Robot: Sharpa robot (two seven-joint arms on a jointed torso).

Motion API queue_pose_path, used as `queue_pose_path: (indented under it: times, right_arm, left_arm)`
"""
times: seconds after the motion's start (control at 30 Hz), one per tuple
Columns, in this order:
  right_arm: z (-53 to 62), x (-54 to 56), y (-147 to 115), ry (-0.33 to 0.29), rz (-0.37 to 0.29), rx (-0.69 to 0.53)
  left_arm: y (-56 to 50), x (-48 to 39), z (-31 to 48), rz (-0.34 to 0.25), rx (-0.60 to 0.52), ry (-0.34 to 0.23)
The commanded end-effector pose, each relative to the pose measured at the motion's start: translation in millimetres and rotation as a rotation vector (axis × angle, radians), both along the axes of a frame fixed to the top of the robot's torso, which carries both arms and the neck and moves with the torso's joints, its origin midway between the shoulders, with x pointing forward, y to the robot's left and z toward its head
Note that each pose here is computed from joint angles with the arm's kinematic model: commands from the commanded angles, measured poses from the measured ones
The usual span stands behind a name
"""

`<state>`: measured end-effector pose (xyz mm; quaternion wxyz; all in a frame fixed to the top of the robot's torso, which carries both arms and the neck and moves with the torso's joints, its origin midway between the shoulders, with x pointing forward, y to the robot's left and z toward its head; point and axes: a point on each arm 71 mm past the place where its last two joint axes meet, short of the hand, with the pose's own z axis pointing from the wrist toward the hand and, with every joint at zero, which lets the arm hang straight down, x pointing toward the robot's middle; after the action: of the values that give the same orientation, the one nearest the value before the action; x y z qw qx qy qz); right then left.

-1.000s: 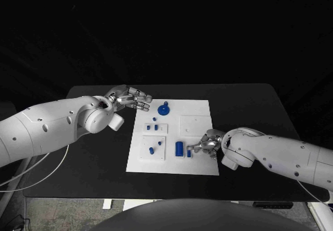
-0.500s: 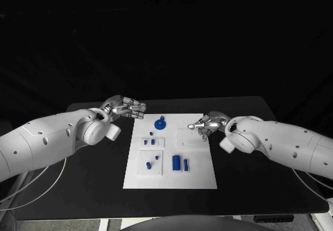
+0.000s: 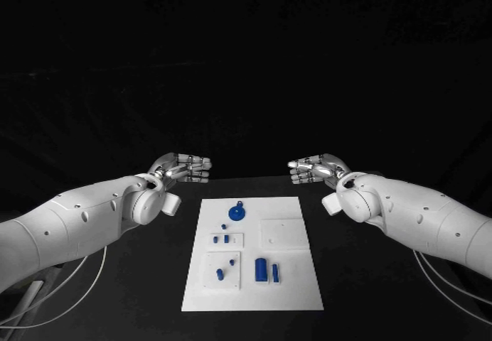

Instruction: Assemble the parts on the task board

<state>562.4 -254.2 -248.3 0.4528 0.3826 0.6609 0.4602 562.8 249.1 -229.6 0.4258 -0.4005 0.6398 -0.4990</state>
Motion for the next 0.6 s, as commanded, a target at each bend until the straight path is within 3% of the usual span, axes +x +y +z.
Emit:
queue_pose_path:
  times: [0.03, 0.2, 0.23, 0.33, 0.6]
  right_arm:
    - [4.2, 3.6, 2.7, -0.042, 0.002, 0.102]
    - [4.4, 6.0, 4.2, -0.046, -0.009, 0.118]
    - [1.6, 5.4, 2.8, -0.022, -0.018, 0.059]
    - [1.9, 4.1, 4.1, -0.026, -0.021, 0.065]
    - [5.7, -9.4, 16.4, -0.066, -0.060, 0.120]
  left_arm:
    - [-1.6, 5.2, 3.2, 0.030, -0.068, -0.018]
    - [-4.0, 8.1, 2.9, 0.034, -0.079, -0.017]
    - [-3.3, 6.8, 0.3, 0.024, -0.031, -0.005]
    - [-4.5, 5.2, -0.2, 0.029, -0.035, -0.008]
    - [-16.2, -11.6, -4.4, 0.076, -0.074, -0.033]
